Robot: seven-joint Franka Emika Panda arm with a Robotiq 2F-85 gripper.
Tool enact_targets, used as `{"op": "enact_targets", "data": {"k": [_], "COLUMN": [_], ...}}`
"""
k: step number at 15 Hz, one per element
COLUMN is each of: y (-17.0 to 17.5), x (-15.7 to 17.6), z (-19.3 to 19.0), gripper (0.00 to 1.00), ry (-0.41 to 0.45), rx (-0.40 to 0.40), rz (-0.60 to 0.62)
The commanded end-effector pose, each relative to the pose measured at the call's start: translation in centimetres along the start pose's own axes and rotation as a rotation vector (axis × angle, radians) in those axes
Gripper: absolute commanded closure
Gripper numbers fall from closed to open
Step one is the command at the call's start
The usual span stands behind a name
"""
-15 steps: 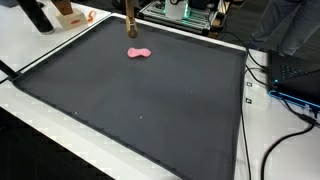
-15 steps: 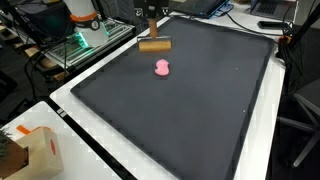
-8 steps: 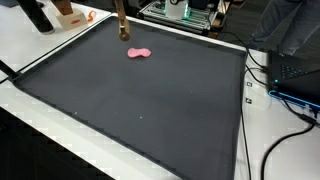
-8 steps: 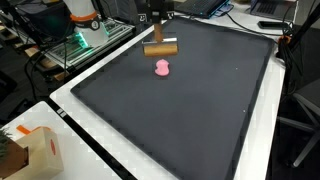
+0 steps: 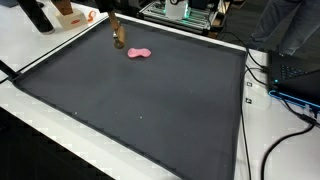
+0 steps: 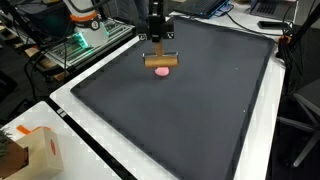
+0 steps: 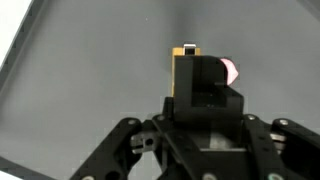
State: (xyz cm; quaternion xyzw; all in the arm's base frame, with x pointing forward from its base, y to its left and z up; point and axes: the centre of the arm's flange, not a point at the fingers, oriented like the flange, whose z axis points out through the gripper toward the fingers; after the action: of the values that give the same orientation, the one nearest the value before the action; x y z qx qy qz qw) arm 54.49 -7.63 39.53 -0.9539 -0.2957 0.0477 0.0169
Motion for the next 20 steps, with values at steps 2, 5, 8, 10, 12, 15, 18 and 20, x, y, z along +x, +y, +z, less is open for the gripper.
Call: {"op": "enact_targets", "data": {"k": [2, 5, 8, 10, 12, 15, 18, 20], "y": [3.5, 4.8, 5.9, 6.6, 7.2, 8.0, 8.6, 9.0], "x": [-0.2, -0.8, -1.2, -1.6, -2.0, -2.5, -3.0, -3.3], "z": [1.5, 2.4, 3.0, 3.5, 4.0, 4.8, 5.5, 5.9], "gripper": [0.76, 0.76, 0.76, 0.76, 0.76, 0.76, 0.76, 0.76], "ry": [0.002, 0.000, -0.001, 0.004, 0.011, 0.033, 0.053, 0.067], "rx": [0.079, 0.099, 0.125, 0.152, 0.175, 0.215, 0.250, 0.266], "rz": [0.021, 0.046, 0.065, 0.066, 0.062, 0.053, 0.051, 0.049]}}
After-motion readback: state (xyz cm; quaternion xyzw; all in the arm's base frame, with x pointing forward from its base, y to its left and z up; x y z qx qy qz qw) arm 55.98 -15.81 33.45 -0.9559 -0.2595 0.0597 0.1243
